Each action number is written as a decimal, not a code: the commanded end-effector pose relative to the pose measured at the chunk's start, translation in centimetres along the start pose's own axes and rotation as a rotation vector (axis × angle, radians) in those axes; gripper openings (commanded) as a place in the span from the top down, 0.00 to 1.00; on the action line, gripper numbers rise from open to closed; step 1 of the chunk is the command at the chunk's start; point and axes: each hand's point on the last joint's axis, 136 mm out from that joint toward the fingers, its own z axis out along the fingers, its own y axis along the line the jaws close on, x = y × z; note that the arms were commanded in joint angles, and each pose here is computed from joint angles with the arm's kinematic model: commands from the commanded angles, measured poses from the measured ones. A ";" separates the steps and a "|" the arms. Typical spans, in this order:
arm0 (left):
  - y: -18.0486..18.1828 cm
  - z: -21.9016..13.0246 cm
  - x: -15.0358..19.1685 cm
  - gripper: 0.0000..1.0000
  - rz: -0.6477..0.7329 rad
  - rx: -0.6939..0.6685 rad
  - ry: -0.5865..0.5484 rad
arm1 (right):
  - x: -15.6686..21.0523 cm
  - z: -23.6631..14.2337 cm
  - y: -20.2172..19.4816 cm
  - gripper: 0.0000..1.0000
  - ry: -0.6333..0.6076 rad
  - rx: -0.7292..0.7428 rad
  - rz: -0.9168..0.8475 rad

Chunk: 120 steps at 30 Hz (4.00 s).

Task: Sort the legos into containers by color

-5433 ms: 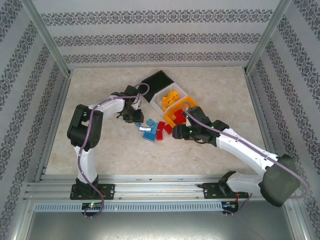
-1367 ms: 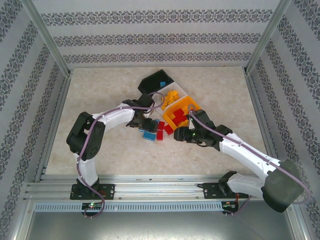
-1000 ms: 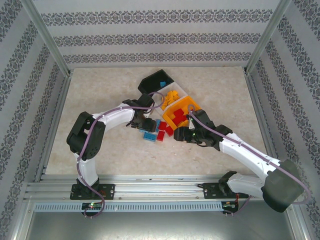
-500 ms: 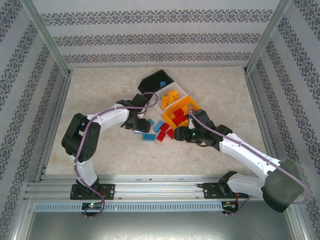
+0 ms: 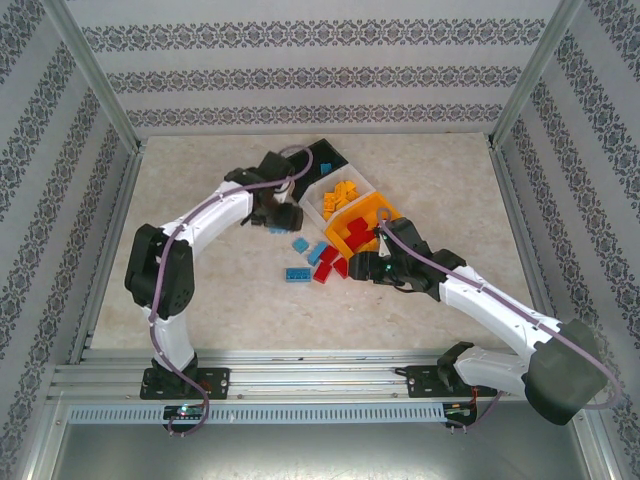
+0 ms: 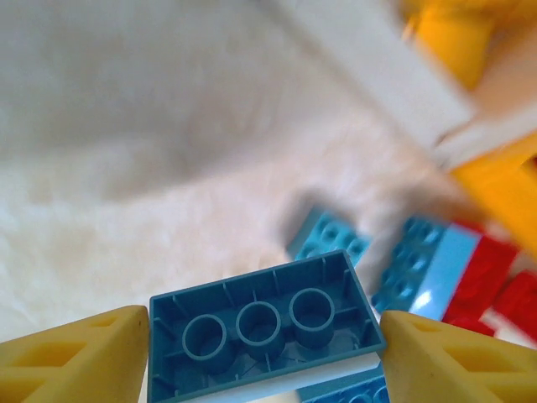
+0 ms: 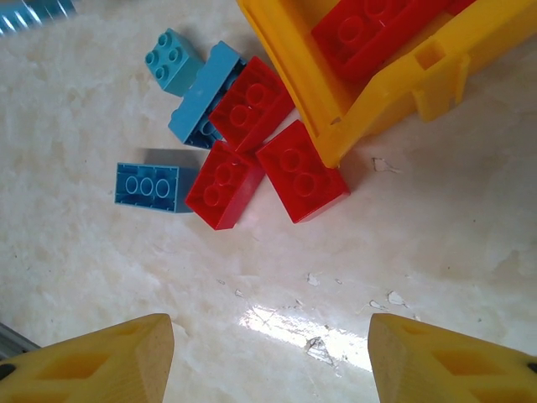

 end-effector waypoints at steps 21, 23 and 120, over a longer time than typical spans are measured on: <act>0.3 4.4 -17.3 0.16 -0.088 0.080 -0.228 | 0.6 -0.6 -2.0 0.37 0.002 0.040 0.040; 0.1 4.3 -17.2 0.14 -0.087 0.089 -0.223 | 0.5 -0.6 -2.0 0.37 0.001 0.035 0.043; 1.3 2.0 0.3 0.62 -0.165 0.209 -0.033 | 0.7 8.8 -2.2 0.39 0.188 0.228 -0.390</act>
